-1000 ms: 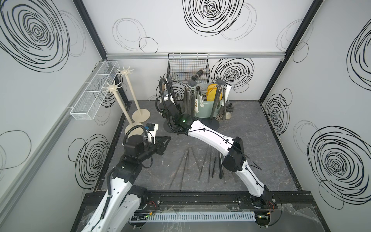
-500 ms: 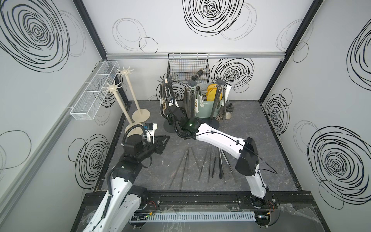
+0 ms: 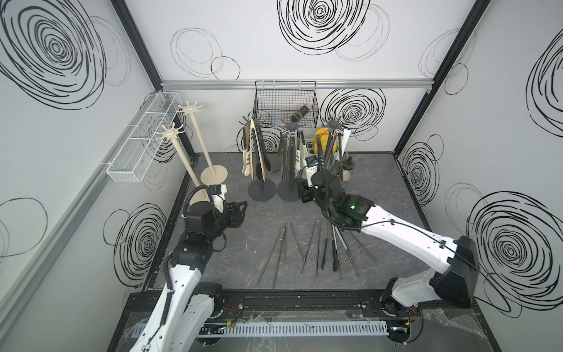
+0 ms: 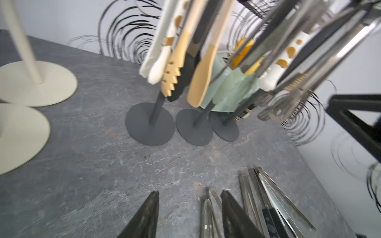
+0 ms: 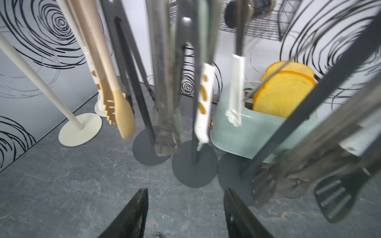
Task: Hang food tongs on kitchen utensil racks
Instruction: Pick up the rack from the center of the board.
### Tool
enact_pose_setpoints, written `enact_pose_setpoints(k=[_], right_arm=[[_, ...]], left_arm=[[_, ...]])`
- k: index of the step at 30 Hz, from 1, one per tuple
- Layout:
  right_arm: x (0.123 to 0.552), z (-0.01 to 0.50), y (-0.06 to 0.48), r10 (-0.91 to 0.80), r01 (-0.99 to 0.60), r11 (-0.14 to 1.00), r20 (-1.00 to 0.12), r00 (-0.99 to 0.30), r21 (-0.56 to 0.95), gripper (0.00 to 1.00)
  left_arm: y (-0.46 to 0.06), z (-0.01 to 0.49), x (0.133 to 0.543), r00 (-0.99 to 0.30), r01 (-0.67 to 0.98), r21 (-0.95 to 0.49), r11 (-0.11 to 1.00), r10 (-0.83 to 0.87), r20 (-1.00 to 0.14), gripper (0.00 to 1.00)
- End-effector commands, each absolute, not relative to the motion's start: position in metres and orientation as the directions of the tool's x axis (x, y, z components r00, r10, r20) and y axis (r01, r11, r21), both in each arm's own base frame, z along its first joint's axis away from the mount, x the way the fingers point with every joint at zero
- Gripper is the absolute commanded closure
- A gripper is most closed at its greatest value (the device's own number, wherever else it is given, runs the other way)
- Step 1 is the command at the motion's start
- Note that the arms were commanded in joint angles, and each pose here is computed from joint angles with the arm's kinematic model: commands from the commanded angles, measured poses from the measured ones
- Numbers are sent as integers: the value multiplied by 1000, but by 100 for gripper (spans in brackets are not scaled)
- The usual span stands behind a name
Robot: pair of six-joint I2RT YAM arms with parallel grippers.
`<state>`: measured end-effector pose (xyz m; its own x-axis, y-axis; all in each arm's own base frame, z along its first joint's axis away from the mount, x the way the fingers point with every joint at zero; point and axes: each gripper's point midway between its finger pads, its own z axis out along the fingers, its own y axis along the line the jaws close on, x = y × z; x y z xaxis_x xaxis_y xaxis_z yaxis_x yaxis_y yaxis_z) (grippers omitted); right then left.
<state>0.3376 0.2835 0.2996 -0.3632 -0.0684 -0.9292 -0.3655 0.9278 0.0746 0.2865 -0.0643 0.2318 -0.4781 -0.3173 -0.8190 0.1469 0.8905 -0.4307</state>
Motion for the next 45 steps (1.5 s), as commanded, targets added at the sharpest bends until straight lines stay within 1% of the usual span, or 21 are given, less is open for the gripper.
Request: enact_pose_setpoints(k=[1, 5, 9, 15, 20, 27, 34, 45], right_arm=[[336, 309, 262, 29, -446, 872, -929, -370, 204, 36], [336, 304, 233, 40, -488, 841, -925, -377, 236, 36], [331, 300, 224, 42, -528, 812, -927, -373, 249, 34], [321, 295, 220, 68, -578, 766, -929, -364, 282, 33], [319, 296, 212, 80, -587, 755, -931, -357, 290, 32], [315, 296, 204, 98, -584, 753, -929, -356, 304, 31], [316, 293, 193, 106, -556, 772, -926, -363, 307, 31], [325, 284, 191, 97, -531, 788, -915, -391, 311, 31]], left_arm=[[-18, 248, 299, -372, -55, -376, 925, -369, -852, 41], [23, 257, 307, -308, -218, -322, 921, -378, -873, 36], [56, 269, 315, -272, -316, -255, 914, -345, -898, 34], [93, 286, 330, -227, -375, -213, 902, -312, -923, 33], [116, 293, 349, -174, -395, -196, 897, -282, -943, 33], [149, 295, 377, -140, -469, -102, 878, -188, -972, 35], [157, 294, 402, -120, -435, -28, 900, -89, -989, 35], [171, 294, 444, -108, -390, -6, 921, -52, -993, 37]])
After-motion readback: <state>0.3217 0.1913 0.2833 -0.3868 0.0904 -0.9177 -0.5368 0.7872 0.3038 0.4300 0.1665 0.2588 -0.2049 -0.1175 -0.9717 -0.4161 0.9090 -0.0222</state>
